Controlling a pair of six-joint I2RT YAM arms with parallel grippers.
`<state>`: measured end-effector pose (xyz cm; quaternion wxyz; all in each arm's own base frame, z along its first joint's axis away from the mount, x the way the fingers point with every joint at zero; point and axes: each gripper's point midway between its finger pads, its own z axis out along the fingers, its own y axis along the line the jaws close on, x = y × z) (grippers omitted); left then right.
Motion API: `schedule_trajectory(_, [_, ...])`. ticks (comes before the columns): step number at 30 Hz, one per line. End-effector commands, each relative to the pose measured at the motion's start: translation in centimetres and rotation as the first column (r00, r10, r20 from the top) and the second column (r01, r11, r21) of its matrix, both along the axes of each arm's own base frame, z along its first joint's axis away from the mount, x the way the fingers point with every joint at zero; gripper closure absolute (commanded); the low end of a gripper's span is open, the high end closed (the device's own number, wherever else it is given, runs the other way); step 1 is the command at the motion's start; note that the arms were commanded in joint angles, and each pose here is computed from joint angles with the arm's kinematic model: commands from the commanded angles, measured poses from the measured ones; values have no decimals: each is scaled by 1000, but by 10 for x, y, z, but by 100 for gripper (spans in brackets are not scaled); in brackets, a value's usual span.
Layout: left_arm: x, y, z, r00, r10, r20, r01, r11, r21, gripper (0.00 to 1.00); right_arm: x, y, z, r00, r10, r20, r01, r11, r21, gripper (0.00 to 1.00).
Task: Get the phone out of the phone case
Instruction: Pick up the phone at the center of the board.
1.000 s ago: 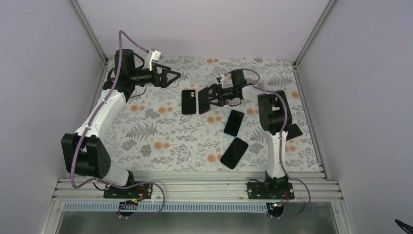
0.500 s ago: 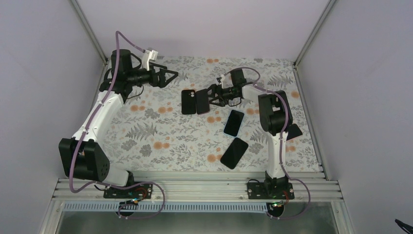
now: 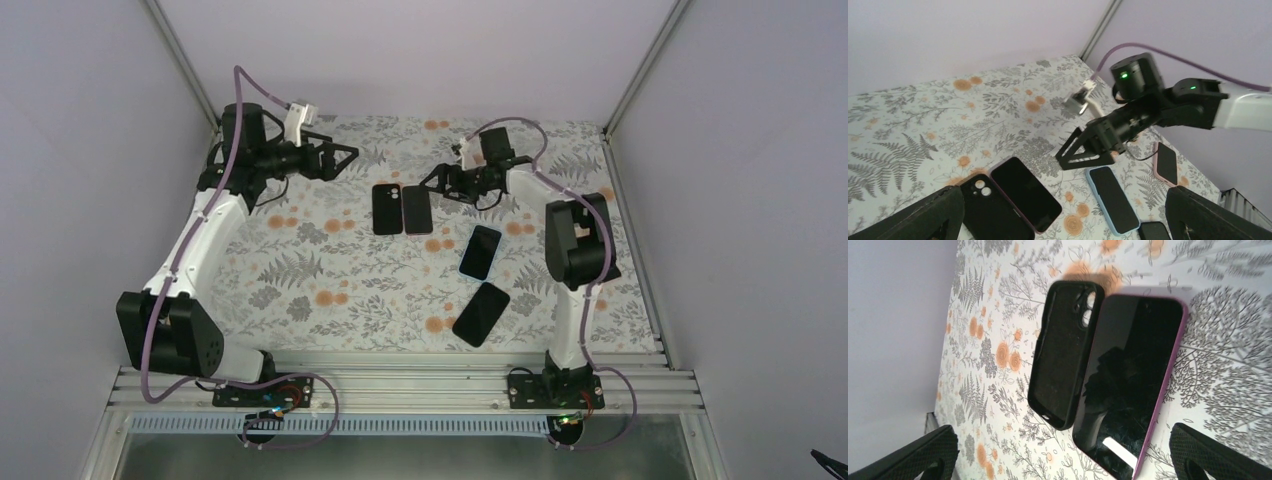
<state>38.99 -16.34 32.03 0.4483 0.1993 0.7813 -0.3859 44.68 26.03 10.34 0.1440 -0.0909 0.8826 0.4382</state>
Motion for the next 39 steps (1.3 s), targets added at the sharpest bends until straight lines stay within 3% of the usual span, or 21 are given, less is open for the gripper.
schedule_trajectory(1, [-10,11,27,994,38,98,-43,998,46,0,-4,-20,33,987,-17,160,33,994,-100,1])
schedule_trajectory(5, [-10,29,32,982,143,120,-155,983,97,0,-18,-47,58,960,-67,273,115,980,-165,1])
schedule_trajectory(10, [-13,49,37,961,242,134,-261,954,145,0,-36,-107,98,889,-225,398,320,928,-192,1])
schedule_trajectory(20, [-39,91,39,909,381,167,-399,912,92,0,-83,-170,85,793,-489,364,572,803,-169,1])
schedule_trajectory(26, [-56,109,33,898,419,136,-425,905,16,0,-114,-168,50,808,-517,283,570,809,-148,1])
schedule_trajectory(39, [-60,133,-11,867,493,71,-496,867,49,0,-103,-146,-28,892,-434,125,451,849,-275,1])
